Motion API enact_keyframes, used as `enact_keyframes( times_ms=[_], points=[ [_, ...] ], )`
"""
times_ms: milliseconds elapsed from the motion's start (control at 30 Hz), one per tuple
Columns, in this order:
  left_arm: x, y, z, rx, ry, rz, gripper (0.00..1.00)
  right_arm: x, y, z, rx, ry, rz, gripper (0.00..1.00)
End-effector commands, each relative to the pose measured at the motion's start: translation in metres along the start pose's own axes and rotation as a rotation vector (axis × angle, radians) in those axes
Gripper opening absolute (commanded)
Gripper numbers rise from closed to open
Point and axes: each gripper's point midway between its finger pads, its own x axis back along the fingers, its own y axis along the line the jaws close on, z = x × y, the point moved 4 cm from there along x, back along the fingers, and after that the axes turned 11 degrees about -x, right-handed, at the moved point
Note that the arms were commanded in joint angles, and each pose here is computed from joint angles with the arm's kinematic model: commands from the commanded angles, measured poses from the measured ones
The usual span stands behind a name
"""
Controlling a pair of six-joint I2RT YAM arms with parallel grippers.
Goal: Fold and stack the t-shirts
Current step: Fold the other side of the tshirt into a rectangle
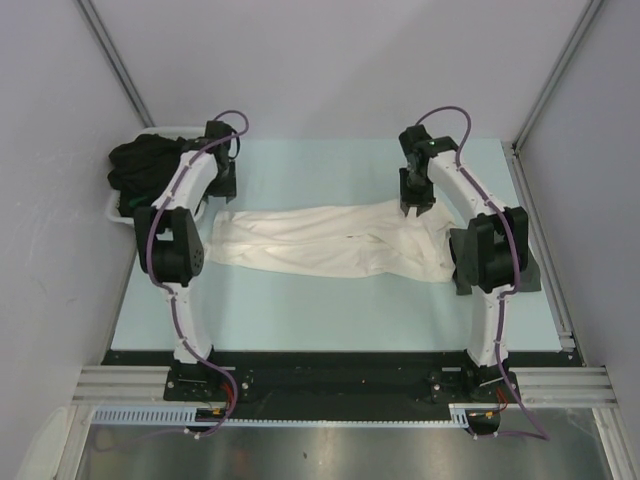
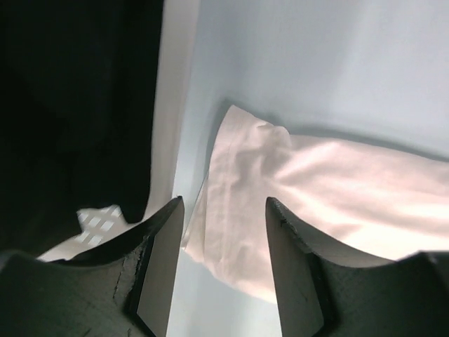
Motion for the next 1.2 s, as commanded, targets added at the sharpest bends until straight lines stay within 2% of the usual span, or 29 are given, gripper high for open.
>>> enact_keyframes(
  times_ms=[0,133,367,800,1000,1100,1133,1167],
  points=[
    [0.073,0.012,-0.018,0.055,-0.154,0.049,0.56,-0.015,0.010,0.010,-0.045,0.019,-0.053,0.37],
    [0.101,0.011,-0.014,0.057,-0.222,0.098,0.59,-0.029,0.011,0.017,-0.030,0.028,-0.058,0.37],
    [0.108,0.004,0.008,0.039,-0.199,0.124,0.59,-0.044,0.018,0.024,-0.027,0.054,-0.093,0.37],
    [0.134,-0.001,0.017,0.019,-0.235,0.142,0.60,-0.070,0.019,0.039,-0.001,0.099,-0.086,0.35],
    [0.138,0.001,0.018,0.019,-0.234,0.137,0.60,-0.067,0.026,0.043,-0.017,0.128,-0.125,0.26],
    [0.137,0.000,0.021,0.022,-0.228,0.140,0.60,-0.061,0.027,0.041,-0.021,0.119,-0.133,0.09],
    [0.136,-0.001,0.022,0.020,-0.225,0.145,0.60,-0.060,0.026,0.042,-0.022,0.127,-0.134,0.00],
    [0.137,-0.001,0.022,0.023,-0.228,0.147,0.60,-0.056,0.027,0.041,-0.022,0.124,-0.136,0.00]
  ],
)
